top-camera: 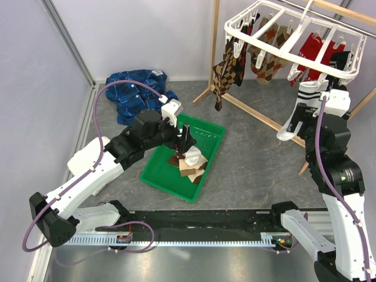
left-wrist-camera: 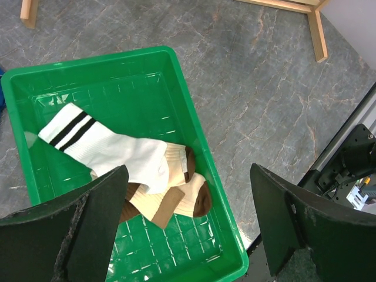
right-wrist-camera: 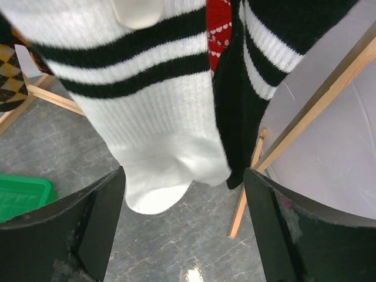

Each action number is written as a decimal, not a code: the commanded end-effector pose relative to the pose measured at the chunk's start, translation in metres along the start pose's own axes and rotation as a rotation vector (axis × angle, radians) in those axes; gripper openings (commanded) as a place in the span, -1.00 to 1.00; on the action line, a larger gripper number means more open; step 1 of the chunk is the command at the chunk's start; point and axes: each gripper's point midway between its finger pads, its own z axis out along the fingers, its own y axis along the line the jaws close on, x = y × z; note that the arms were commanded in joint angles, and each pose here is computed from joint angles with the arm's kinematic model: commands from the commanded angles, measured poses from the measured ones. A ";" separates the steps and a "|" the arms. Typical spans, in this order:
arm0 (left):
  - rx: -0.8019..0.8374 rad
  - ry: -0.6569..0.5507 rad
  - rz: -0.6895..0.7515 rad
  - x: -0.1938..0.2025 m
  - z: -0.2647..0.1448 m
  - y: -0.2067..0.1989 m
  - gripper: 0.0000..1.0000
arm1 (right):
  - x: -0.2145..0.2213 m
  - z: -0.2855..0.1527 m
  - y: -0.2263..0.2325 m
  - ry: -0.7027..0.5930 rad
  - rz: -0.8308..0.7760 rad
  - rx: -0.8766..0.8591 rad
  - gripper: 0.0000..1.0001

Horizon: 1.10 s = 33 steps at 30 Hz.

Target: Remove the socks clipped to the hanger

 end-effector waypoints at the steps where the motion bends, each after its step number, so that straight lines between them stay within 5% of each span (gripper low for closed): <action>1: 0.013 -0.060 0.046 -0.015 -0.005 -0.003 0.82 | -0.009 0.003 -0.009 -0.030 -0.022 0.053 0.82; 9: 0.011 -0.073 0.046 -0.018 -0.006 -0.003 0.82 | -0.017 0.014 0.020 -0.068 -0.103 -0.093 0.82; 13: -0.016 -0.087 0.044 -0.021 -0.009 0.001 0.82 | -0.012 0.016 0.039 -0.066 -0.096 -0.188 0.65; 16: -0.018 -0.094 0.045 -0.021 -0.010 0.001 0.82 | -0.014 0.014 0.042 -0.075 -0.089 -0.210 0.30; 23: -0.054 -0.188 0.043 -0.053 -0.033 0.001 0.80 | -0.037 -0.004 0.053 -0.153 -0.035 -0.307 -1.00; 28: 0.041 -0.344 0.032 -0.100 -0.063 -0.026 0.81 | -0.050 -0.010 0.075 -0.147 0.049 -0.411 -1.00; 33: 0.115 -0.364 0.037 -0.108 -0.043 -0.051 0.78 | -0.079 -0.034 0.102 -0.178 0.157 -0.588 -1.00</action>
